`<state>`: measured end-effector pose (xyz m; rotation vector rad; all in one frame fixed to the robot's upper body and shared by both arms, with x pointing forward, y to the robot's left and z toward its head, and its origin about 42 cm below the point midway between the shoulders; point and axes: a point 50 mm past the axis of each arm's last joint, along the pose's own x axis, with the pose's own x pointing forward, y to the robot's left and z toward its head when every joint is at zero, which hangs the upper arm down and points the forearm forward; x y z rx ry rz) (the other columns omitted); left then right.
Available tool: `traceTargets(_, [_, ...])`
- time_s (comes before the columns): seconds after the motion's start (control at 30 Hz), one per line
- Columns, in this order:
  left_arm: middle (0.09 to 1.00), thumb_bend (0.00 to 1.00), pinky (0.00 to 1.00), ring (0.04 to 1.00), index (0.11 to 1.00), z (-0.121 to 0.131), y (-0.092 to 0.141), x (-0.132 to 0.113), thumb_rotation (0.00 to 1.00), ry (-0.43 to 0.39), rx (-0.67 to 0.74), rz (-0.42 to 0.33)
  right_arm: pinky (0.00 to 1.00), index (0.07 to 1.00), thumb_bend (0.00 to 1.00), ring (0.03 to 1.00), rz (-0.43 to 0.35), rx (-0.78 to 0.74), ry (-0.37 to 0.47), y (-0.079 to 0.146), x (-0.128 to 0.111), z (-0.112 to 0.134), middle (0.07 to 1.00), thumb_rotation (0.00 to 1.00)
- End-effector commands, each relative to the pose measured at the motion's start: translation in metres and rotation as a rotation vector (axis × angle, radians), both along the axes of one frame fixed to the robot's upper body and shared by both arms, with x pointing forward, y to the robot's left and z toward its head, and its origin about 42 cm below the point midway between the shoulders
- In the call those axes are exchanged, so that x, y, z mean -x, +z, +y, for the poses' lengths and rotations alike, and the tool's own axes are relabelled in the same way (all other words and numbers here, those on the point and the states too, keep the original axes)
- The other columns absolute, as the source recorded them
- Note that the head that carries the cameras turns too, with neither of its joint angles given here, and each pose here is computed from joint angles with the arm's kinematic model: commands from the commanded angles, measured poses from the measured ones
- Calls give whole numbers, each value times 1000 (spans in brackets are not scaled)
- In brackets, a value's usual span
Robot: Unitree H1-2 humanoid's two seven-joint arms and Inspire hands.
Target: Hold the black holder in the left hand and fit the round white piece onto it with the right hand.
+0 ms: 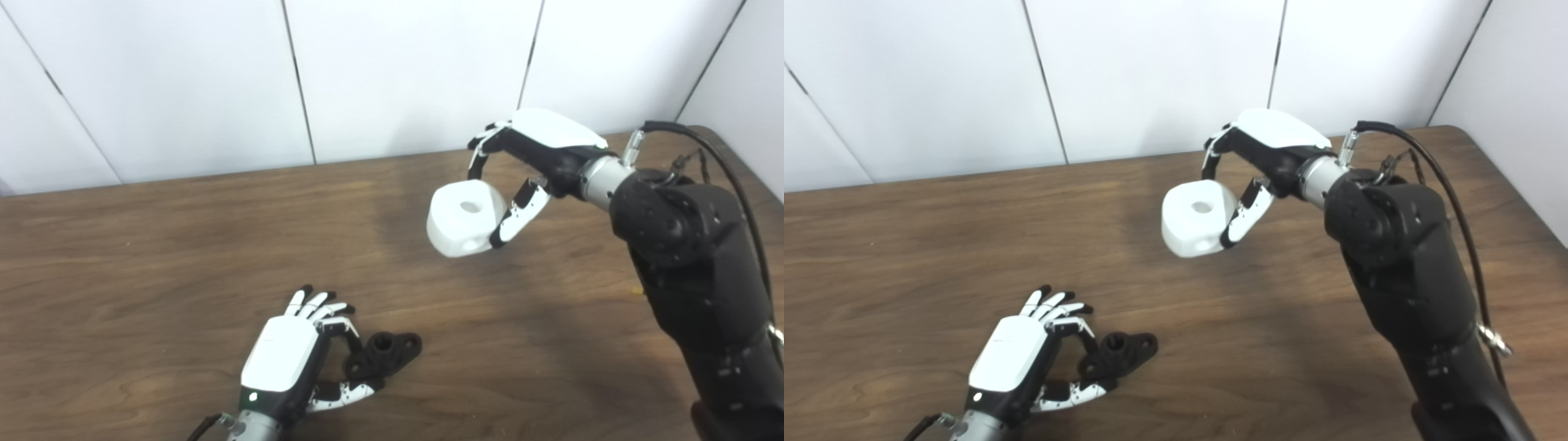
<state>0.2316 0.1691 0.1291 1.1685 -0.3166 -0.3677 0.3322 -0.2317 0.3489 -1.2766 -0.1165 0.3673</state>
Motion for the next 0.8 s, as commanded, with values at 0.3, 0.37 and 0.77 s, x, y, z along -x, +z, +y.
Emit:
traceTargets(0.3, [797,522,1000,903,486,-10,3,7,50,-16,-30,17,1000,481,525,952,-27,-18,130,10,28,33,858,134])
traceTargets(0.37, [797,522,1000,903,486,-10,4,7,50,-16,-32,17,1000,481,525,952,-22,-19,151,8,31,38,856,135])
traceTargets(0.77, [798,522,997,905,486,-15,6,6,50,-12,-34,16,1000,481,525,945,22,-12,219,-9,40,58,844,137])
